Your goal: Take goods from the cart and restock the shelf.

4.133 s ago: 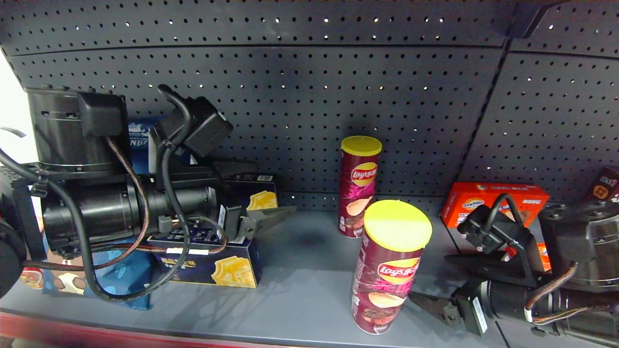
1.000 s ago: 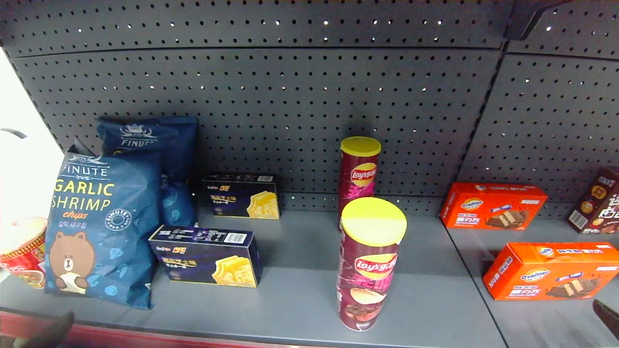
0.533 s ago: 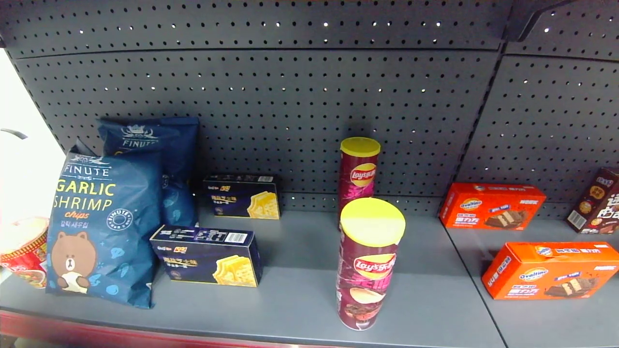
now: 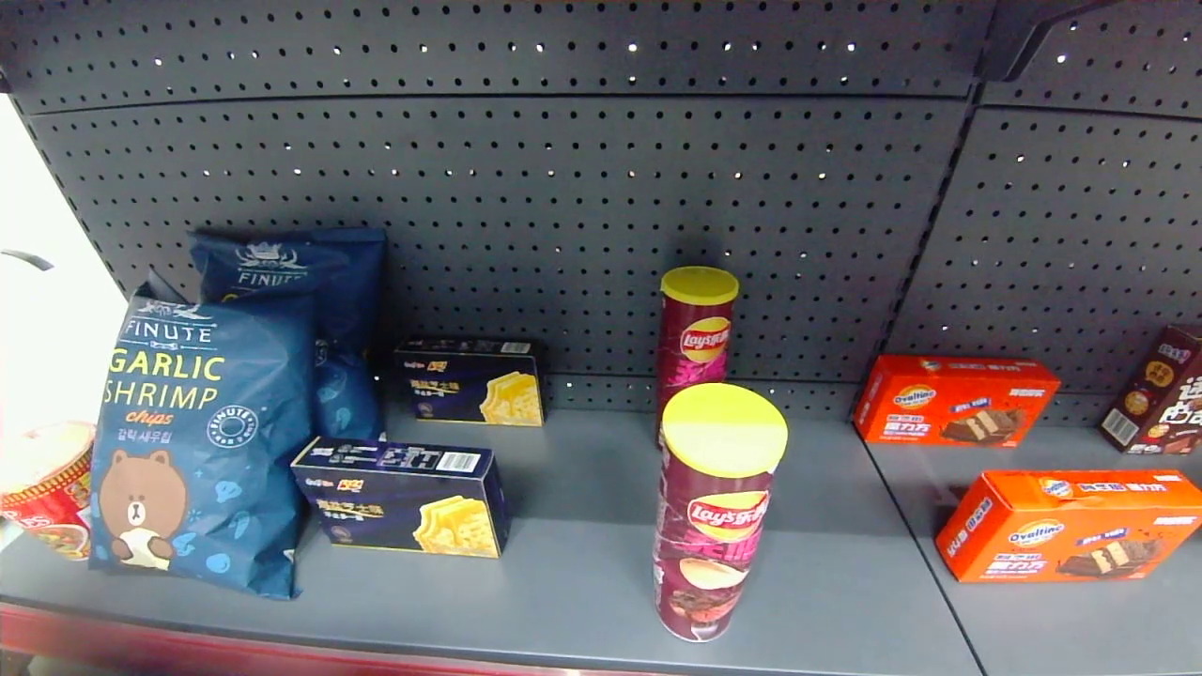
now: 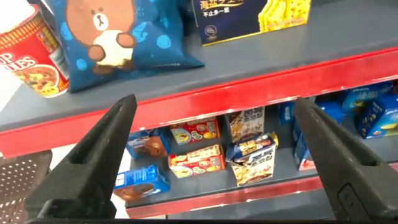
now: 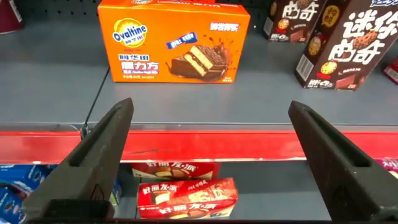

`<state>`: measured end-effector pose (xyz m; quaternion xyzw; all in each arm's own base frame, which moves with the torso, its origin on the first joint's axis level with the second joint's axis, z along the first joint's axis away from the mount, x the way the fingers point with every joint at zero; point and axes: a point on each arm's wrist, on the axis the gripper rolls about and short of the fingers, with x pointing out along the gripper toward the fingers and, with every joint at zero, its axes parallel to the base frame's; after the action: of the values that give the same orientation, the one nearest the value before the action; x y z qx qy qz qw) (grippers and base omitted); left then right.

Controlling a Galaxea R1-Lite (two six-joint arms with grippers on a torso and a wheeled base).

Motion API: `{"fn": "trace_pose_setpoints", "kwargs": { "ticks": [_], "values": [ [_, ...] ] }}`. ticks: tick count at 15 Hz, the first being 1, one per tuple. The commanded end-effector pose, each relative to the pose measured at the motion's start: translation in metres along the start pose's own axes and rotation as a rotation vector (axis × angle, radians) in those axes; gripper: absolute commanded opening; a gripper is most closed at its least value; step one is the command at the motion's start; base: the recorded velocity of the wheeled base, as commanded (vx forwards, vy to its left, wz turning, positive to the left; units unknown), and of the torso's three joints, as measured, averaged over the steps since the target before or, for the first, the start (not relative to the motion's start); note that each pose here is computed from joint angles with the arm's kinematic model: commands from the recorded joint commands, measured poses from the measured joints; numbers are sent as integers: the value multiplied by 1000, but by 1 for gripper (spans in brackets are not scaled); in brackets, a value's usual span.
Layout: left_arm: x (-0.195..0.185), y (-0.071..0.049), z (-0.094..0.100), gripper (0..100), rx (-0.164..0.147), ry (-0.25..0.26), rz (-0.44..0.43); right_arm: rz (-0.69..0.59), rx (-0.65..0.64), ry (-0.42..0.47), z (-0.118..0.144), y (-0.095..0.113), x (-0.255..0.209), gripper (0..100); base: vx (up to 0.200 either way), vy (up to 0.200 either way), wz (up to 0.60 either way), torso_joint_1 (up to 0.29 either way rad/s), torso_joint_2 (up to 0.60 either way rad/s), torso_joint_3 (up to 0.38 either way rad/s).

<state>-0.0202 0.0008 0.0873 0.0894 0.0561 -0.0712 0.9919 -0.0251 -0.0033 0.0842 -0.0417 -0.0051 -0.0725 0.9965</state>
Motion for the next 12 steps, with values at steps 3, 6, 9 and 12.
{"fn": "trace_pose_setpoints", "kwargs": {
  "ticks": [3, 6, 9, 12],
  "values": [
    [1, 0, -2, 100, -8, -3, 1, 3, 1, -7, 0, 0, -1, 100, 0, 0, -200, 2, 1, 1],
    [1, 0, -2, 100, -10, -3, -1, 21, 8, -8, 0, 0, -1, 100, 0, 0, 0, 0, 0, 0],
    [1, 0, -2, 100, -11, -3, -1, 53, 7, -9, 0, 1, -1, 100, 0, 0, 0, 0, 0, 0],
    [1, 0, -2, 100, -28, -5, 0, 73, 7, -11, 0, 2, -1, 100, 0, 0, 0, 0, 0, 0]
  ]
}}
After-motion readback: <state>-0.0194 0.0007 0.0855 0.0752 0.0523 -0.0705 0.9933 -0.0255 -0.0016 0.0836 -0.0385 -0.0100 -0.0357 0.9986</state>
